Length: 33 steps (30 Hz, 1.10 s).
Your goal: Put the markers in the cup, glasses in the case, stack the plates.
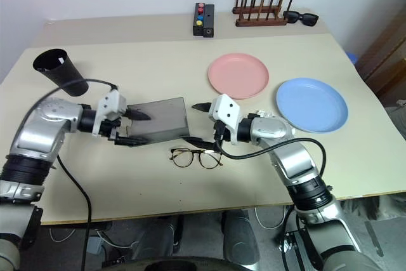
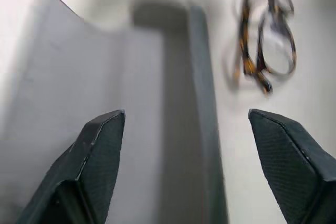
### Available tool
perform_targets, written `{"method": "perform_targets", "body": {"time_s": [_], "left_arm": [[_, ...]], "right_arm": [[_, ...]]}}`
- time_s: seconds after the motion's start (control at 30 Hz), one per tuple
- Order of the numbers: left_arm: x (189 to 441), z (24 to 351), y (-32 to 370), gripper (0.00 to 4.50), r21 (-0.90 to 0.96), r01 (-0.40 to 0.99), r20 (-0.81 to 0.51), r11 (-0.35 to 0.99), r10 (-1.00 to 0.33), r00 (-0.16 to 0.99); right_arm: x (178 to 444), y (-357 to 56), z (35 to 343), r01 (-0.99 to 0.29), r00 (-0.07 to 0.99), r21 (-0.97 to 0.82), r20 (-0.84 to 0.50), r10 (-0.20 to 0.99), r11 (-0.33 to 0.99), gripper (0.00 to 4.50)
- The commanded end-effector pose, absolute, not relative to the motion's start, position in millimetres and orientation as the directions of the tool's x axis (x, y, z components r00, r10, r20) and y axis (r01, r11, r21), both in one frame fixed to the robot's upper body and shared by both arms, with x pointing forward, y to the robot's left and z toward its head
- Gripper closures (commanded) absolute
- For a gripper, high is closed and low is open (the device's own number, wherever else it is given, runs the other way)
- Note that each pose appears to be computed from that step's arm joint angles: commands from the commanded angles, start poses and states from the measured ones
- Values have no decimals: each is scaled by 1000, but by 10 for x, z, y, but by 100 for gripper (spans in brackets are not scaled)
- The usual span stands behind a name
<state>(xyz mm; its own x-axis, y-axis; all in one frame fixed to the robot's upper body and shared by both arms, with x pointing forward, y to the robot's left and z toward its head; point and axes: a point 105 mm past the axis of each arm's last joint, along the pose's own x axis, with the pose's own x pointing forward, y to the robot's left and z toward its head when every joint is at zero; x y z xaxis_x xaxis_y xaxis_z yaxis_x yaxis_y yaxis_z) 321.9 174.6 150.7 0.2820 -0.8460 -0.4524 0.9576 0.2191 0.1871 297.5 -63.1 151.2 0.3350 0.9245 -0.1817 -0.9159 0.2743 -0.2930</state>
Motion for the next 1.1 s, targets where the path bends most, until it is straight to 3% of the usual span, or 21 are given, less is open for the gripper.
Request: {"method": "perform_targets", "body": {"time_s": [0.03,0.27,0.43,0.73,1.1], "left_arm": [[3190,1882,1788,69,269,929,-352,256,-871,342],[2964,1729,1679,69,284,931,-378,230,-865,329],[2778,1597,1237,69,268,960,-403,77,-896,184],[2915,1370,641,69,287,942,-522,-175,-853,1],[2900,1158,389,69,237,899,-591,-369,-789,-168]], "right_arm": [[2863,-775,1611,-913,325,-323,-204,924,250,0],[2758,-966,1486,-923,323,-310,-308,895,227,0],[2744,-1048,1463,-925,333,-298,-332,882,237,0],[2683,-1201,1364,-907,397,-296,-360,844,300,0],[2566,-1325,1269,-871,485,-287,-359,797,400,0]]}}
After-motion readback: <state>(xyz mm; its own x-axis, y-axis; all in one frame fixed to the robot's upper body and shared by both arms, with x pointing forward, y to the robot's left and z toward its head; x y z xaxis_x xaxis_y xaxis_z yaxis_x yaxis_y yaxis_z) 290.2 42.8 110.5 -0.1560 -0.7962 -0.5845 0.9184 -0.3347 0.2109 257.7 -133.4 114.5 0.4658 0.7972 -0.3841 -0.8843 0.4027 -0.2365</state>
